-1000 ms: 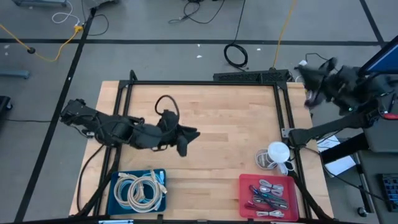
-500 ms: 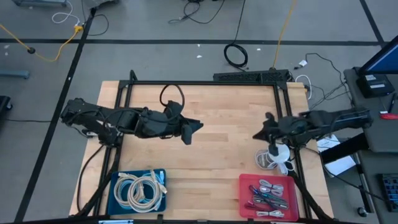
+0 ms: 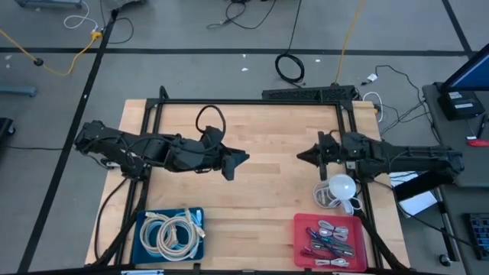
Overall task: Pick & Place USB Port
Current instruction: Return to Home Position
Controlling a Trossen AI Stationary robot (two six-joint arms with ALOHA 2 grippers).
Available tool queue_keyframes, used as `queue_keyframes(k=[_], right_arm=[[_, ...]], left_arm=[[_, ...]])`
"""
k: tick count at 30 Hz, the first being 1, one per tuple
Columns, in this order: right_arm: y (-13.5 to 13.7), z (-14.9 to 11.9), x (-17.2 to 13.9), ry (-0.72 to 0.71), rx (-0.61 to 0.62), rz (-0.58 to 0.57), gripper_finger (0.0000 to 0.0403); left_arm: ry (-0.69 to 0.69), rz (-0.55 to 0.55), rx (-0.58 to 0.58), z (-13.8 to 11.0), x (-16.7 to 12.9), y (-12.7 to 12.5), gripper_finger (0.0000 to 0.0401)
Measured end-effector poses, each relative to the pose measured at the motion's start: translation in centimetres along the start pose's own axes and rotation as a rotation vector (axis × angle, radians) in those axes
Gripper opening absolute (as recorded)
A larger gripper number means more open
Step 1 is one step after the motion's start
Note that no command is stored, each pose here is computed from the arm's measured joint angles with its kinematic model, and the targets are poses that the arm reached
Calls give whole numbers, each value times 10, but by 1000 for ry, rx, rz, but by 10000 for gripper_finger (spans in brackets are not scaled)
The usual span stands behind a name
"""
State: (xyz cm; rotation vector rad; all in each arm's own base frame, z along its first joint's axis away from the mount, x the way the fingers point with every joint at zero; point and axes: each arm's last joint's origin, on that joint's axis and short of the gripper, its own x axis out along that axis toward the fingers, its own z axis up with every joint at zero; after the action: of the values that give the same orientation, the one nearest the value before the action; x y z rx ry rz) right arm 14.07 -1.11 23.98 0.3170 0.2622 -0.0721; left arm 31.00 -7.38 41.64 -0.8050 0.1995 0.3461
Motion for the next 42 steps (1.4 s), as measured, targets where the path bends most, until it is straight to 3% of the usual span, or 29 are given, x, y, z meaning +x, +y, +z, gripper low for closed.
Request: queue_keyframes(k=[6, 25, 36, 42], right_arm=[[-20, -8, 5, -136, 77, -22, 0], [-51, -55, -4, -142, 137, -120, 0], [-59, -46, -27, -315, 50, -224, 0], [-62, -54, -38, -272, 63, -213, 0]], left_arm=[[3, 0, -7, 0, 0, 0, 131], [3, 14, -36, 5, 4, 5, 131], [31, 2, -79, 14, 9, 12, 131], [28, 5, -79, 17, 11, 14, 131]])
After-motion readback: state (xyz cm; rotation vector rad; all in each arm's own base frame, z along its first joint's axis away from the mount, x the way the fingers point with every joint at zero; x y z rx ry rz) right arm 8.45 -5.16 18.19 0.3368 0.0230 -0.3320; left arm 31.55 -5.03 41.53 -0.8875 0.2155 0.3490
